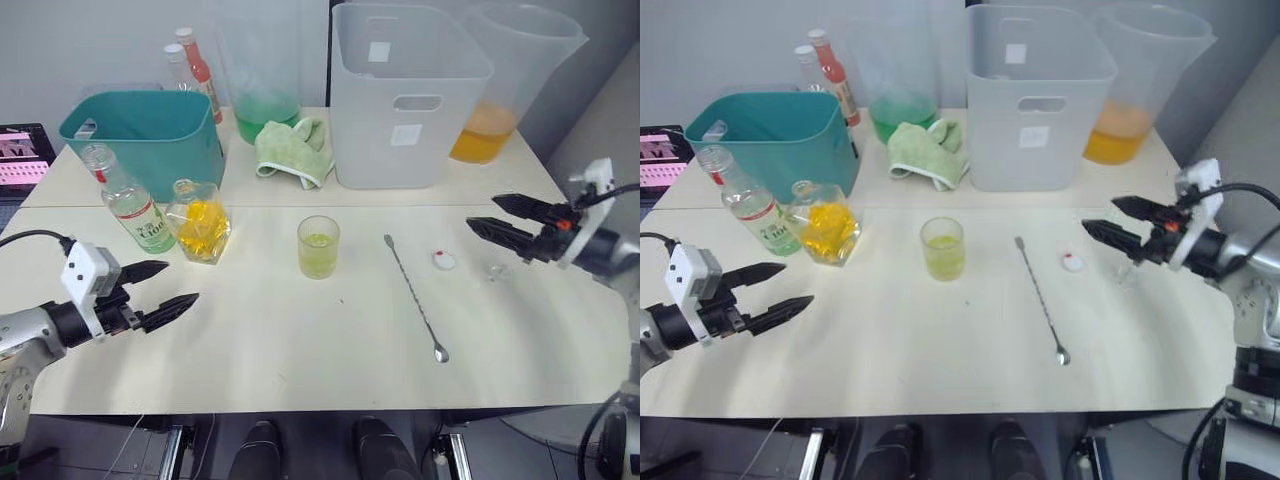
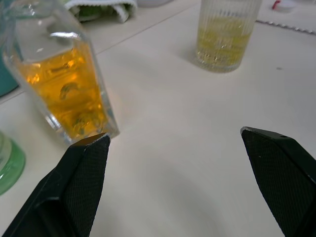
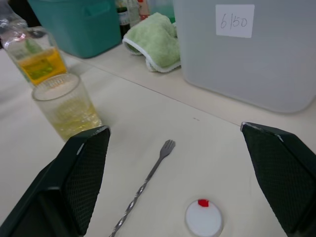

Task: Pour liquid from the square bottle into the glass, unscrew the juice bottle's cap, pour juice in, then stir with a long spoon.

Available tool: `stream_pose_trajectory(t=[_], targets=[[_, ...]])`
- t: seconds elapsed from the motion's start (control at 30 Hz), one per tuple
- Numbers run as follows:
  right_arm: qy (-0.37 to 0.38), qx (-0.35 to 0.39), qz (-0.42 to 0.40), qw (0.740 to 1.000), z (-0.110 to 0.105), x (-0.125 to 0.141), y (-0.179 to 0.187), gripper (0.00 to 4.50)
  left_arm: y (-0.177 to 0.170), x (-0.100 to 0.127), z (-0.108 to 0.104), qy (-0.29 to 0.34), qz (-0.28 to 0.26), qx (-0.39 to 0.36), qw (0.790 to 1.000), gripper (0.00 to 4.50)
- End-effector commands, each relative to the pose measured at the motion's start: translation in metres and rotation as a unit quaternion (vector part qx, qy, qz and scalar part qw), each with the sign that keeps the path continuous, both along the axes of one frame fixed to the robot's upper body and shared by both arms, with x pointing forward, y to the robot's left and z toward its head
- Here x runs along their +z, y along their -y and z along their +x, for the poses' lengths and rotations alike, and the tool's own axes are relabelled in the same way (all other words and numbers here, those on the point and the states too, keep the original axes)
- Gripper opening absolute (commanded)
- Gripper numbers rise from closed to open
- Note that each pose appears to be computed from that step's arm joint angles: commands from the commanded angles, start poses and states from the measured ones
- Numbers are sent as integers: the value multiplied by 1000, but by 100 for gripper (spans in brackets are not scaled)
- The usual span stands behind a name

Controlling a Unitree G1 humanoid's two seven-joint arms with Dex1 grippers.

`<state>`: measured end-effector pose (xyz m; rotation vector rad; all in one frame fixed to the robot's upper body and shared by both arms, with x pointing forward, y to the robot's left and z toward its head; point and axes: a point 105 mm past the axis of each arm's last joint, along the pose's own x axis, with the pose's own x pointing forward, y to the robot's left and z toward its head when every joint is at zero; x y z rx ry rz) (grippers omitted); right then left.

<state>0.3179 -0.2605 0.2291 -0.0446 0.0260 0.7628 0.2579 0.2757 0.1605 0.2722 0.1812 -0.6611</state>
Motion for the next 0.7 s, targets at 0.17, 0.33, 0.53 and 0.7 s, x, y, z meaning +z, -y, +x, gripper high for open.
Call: stream_pose_trajectory(t=[0.17,0.33,0.53,0.7], targets=[[68,-34,-90,993,-20,-10,40,448,-37,1,-12,25,23,67,997,450],[74,-62,-123,988,-24,-23,71,448,-60,3,-13,24,22,95,995,450],[49,-75,-132,987,-30,-48,85,448,-84,1,-11,32,27,141,989,450],[45,-66,-123,989,-32,-57,79,448,-86,-5,-13,32,32,145,988,450]])
